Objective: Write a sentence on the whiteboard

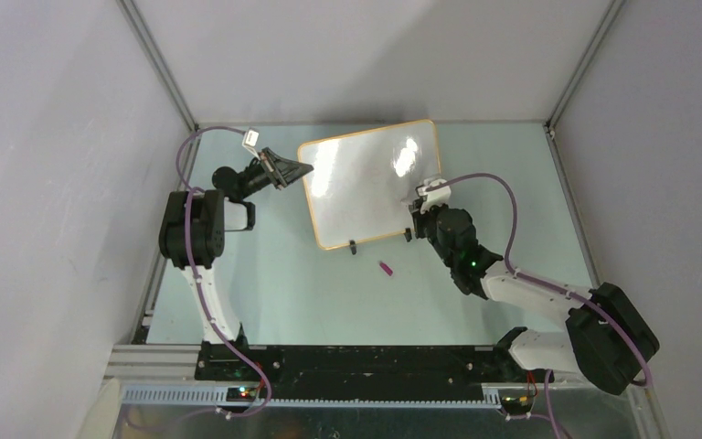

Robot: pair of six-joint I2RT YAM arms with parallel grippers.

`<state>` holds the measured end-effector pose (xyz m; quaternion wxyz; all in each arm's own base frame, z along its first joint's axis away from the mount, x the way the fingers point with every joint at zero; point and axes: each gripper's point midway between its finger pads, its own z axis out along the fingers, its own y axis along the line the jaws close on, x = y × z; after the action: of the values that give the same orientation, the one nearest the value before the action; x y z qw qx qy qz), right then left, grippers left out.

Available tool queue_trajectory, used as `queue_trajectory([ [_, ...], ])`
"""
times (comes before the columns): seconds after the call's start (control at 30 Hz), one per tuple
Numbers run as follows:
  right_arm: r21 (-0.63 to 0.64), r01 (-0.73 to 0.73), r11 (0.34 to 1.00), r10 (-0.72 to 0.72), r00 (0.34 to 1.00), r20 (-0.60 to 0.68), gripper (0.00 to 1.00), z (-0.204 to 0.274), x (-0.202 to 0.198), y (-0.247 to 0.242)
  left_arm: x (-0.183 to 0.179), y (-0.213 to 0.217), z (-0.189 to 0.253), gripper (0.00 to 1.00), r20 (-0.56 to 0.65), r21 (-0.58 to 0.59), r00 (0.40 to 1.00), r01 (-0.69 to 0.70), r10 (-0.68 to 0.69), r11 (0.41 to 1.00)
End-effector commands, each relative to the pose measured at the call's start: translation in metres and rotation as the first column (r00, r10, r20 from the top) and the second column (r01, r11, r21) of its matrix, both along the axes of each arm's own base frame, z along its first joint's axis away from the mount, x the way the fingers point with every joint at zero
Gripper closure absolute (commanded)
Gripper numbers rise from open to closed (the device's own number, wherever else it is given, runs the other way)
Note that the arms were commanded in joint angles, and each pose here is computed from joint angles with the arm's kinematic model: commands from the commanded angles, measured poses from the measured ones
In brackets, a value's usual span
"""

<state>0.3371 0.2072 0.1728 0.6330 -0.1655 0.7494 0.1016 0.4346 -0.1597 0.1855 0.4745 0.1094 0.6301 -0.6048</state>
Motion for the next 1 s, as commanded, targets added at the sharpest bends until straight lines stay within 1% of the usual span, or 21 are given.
queue_trajectory([
  [0.0,0.030,0.026,0.999,-0.028,0.998,0.060,1.00,0.016,0.008,-0.003,-0.005,-0.005,0.010,1.00,0.088,0.023,0.996,0.009,-0.011,1.000],
  [0.4,0.025,0.062,0.998,-0.063,0.997,0.045,1.00,0.012,0.013,-0.010,-0.005,-0.006,0.010,1.00,0.086,0.022,0.996,0.010,-0.012,1.000],
  [0.97,0.009,0.056,0.998,-0.056,0.998,0.033,1.00,0.007,0.023,-0.004,-0.005,-0.006,0.009,1.00,0.083,0.022,0.996,0.011,-0.013,1.000],
])
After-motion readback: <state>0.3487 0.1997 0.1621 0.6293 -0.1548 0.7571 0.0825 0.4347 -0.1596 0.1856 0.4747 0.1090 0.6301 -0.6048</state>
